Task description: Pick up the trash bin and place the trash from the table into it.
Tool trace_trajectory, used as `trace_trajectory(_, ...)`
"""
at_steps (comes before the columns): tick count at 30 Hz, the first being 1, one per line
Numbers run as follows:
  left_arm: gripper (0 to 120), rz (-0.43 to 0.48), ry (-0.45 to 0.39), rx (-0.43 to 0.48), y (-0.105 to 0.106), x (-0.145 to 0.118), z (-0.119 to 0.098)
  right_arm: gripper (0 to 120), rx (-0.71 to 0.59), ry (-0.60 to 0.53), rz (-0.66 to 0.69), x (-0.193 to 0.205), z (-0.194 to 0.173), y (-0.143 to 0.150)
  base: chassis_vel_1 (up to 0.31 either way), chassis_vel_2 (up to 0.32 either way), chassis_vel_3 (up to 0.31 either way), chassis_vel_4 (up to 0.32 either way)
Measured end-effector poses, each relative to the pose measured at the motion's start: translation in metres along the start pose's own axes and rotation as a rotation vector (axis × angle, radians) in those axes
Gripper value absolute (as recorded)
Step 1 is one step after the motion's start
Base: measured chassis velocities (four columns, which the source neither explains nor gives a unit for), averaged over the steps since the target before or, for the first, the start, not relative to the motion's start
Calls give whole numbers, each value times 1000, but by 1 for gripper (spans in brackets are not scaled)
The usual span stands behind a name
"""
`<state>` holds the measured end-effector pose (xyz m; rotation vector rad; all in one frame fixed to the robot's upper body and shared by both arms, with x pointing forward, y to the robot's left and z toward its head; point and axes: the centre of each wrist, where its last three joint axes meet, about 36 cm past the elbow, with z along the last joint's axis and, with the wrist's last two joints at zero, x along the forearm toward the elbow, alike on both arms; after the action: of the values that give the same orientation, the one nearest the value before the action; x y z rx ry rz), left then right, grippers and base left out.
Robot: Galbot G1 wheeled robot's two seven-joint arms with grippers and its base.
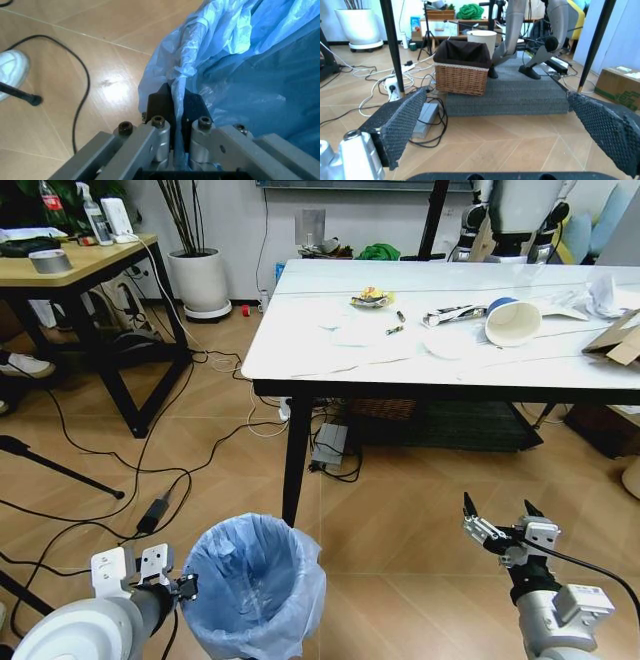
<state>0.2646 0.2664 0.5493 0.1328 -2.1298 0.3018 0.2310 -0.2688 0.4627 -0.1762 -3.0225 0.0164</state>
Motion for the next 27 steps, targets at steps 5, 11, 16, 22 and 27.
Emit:
trace_trajectory(5, 0, 43, 18, -22, -2, 2, -8, 100, 5, 3, 0, 1, 1, 0, 0, 0, 0, 0)
trace_trajectory(11, 0, 104, 47, -48, -8, 9, -27, 100, 9, 1, 1, 2, -1, 0, 0, 0, 0, 0)
trace_trajectory(16, 0, 121, 63, -45, -10, 11, -33, 100, 11, -2, 6, 2, -2, -2, 0, 0, 0, 0)
trace_trajectory(22, 0, 107, 75, -55, -9, 11, -32, 100, 11, -2, 10, 3, -3, -2, 0, 0, 0, 0)
trace_trajectory(27, 0, 99, 69, -77, -10, 12, -35, 100, 10, -5, 7, 3, -4, -2, 0, 0, 0, 0)
